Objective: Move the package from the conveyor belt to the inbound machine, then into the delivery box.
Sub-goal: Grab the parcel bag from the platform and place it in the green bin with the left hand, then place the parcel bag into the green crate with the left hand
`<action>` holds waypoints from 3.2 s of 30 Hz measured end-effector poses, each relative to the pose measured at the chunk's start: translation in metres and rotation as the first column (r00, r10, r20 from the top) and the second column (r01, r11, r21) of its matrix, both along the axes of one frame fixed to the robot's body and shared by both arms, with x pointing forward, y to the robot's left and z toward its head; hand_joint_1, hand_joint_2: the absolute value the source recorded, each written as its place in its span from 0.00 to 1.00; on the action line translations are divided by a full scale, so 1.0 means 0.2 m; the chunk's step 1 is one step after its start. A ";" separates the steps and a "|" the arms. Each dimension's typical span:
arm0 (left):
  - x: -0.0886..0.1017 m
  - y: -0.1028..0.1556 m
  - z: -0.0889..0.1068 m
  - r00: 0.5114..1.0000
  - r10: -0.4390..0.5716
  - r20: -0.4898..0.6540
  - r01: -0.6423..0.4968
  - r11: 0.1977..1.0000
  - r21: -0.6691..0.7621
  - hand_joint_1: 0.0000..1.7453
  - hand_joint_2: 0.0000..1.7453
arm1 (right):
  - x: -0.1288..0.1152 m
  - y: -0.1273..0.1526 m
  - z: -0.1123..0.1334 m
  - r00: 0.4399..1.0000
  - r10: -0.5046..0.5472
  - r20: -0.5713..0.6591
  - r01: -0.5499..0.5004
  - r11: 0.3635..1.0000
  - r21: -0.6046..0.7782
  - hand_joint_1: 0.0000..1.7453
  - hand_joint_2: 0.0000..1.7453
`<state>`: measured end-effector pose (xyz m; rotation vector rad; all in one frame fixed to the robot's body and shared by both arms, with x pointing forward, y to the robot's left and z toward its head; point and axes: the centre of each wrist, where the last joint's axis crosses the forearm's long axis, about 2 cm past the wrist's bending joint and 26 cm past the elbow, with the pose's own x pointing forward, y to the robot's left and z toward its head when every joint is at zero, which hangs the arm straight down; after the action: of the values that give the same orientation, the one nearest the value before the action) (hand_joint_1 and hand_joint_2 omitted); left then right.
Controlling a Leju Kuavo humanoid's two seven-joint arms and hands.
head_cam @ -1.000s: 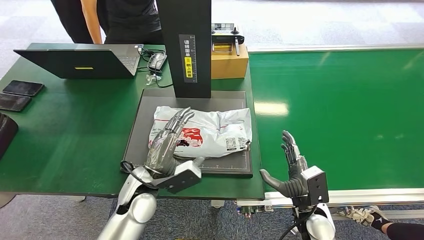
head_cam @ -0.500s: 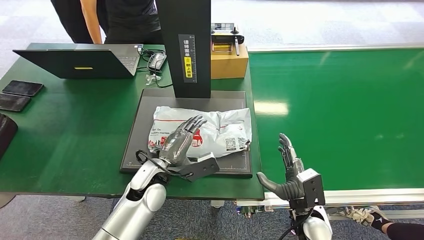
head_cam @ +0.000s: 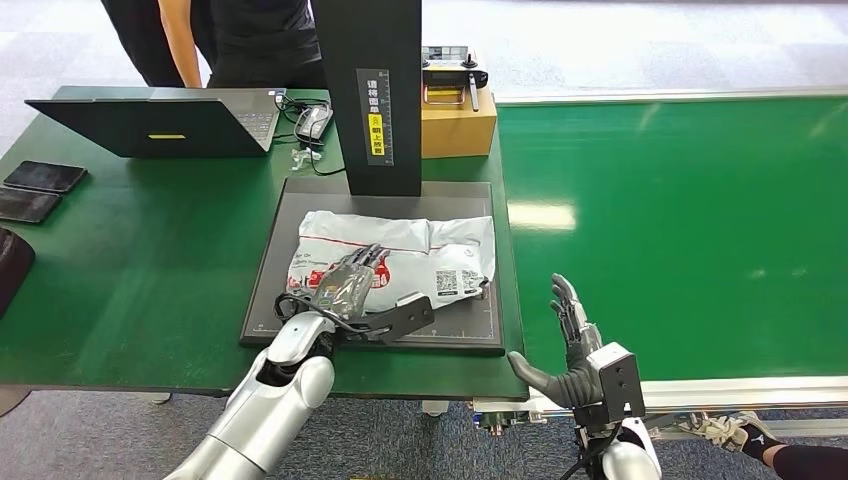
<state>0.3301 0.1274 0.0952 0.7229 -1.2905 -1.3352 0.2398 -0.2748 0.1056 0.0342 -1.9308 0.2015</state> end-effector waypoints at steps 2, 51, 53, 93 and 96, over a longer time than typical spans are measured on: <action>0.00 0.01 -0.01 1.000 0.010 0.004 -0.010 1.000 0.002 1.00 1.00 | 0.00 0.00 0.00 1.000 -0.002 -0.001 0.002 1.000 0.000 0.00 1.00; 0.19 1.26 0.02 0.738 0.614 0.278 -0.642 0.766 0.013 1.00 1.00 | -0.06 -0.03 0.01 0.998 -0.064 0.009 0.064 0.998 0.027 0.00 1.00; 0.20 1.31 0.04 0.718 0.639 0.276 -0.663 0.748 -0.009 1.00 1.00 | -0.06 -0.03 0.01 0.997 -0.070 0.012 0.070 0.997 0.025 0.00 1.00; 0.16 1.26 0.07 0.741 0.624 0.250 -0.516 0.766 -0.382 0.00 1.00 | -0.07 -0.05 0.04 0.997 -0.074 0.016 0.074 0.997 0.012 0.00 1.00; 0.11 1.17 0.06 0.785 0.569 0.246 -0.377 0.753 -0.539 0.00 1.00 | -0.08 -0.05 0.04 0.997 -0.069 0.020 0.069 0.998 0.014 0.00 1.00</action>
<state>0.3514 0.3609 0.1065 0.9336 -1.5306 -0.4233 0.2237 -0.2840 0.1134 -0.0257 -1.9504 0.1429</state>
